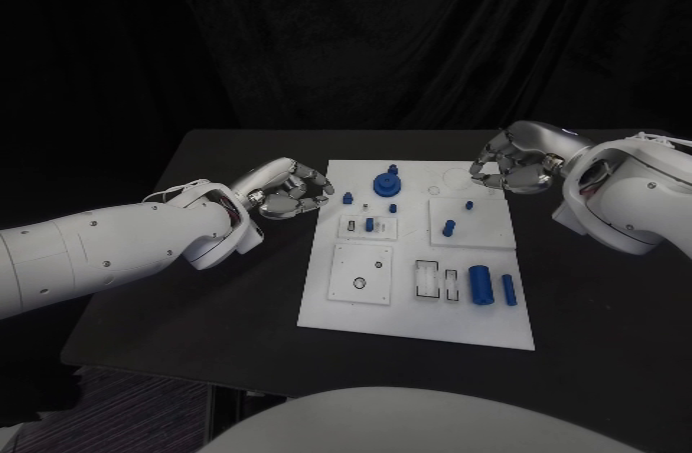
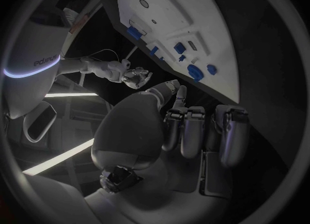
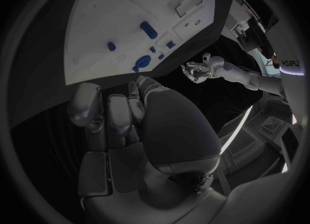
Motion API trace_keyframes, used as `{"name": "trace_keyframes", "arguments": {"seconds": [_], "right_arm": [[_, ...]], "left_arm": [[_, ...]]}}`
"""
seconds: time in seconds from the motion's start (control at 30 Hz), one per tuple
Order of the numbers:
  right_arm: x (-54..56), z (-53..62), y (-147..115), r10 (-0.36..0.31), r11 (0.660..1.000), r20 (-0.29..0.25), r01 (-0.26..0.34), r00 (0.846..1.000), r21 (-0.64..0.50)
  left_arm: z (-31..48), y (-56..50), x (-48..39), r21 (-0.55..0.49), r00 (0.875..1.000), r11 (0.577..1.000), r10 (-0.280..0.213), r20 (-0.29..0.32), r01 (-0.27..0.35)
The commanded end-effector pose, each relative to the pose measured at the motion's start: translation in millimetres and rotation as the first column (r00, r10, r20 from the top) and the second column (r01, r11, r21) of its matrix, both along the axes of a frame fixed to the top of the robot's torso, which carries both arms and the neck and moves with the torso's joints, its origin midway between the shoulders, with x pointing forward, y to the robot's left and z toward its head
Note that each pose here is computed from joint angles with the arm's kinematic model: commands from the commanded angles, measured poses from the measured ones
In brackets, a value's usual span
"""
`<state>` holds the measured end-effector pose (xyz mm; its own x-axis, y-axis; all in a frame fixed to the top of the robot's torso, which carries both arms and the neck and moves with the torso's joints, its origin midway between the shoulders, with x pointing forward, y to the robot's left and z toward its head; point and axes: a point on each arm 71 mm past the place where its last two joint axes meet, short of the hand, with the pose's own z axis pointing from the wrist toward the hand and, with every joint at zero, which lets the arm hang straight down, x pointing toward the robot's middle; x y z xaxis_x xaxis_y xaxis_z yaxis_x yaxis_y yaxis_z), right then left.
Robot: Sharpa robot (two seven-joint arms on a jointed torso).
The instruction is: Assemble the parts on the task board
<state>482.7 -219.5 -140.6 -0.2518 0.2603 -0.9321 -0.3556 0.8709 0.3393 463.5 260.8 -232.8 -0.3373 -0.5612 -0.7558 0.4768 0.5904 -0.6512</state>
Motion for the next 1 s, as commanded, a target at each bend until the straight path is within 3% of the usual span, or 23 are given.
{"name": "trace_keyframes", "arguments": {"seconds": [0.03, 0.13, 0.5, 1.0], "right_arm": [[2.2, 8.6, 16, 0.019, 1.000, 0.086, -0.018, 0.996, -0.007], [3.9, 6.7, 35, 0.053, 0.998, 0.096, -0.051, 0.994, -0.025], [4.1, -26.5, 94, 0.160, 0.981, 0.084, -0.150, 0.983, -0.121], [9.8, -59.7, 143, 0.222, 0.964, 0.113, -0.201, 0.968, -0.174]], "left_arm": [[10.0, -2.5, -4.8, 0.011, 0.987, 0.997, -0.071, 0.144, 0.070], [11.5, 0.9, -5.5, 0.014, 0.985, 0.998, -0.068, 0.159, 0.067], [13.1, 11.0, -7.5, 0.022, 0.985, 0.999, -0.034, 0.167, 0.031], [10.4, 13.2, -4.8, 0.033, 0.990, 0.999, -0.009, 0.143, 0.004]]}}
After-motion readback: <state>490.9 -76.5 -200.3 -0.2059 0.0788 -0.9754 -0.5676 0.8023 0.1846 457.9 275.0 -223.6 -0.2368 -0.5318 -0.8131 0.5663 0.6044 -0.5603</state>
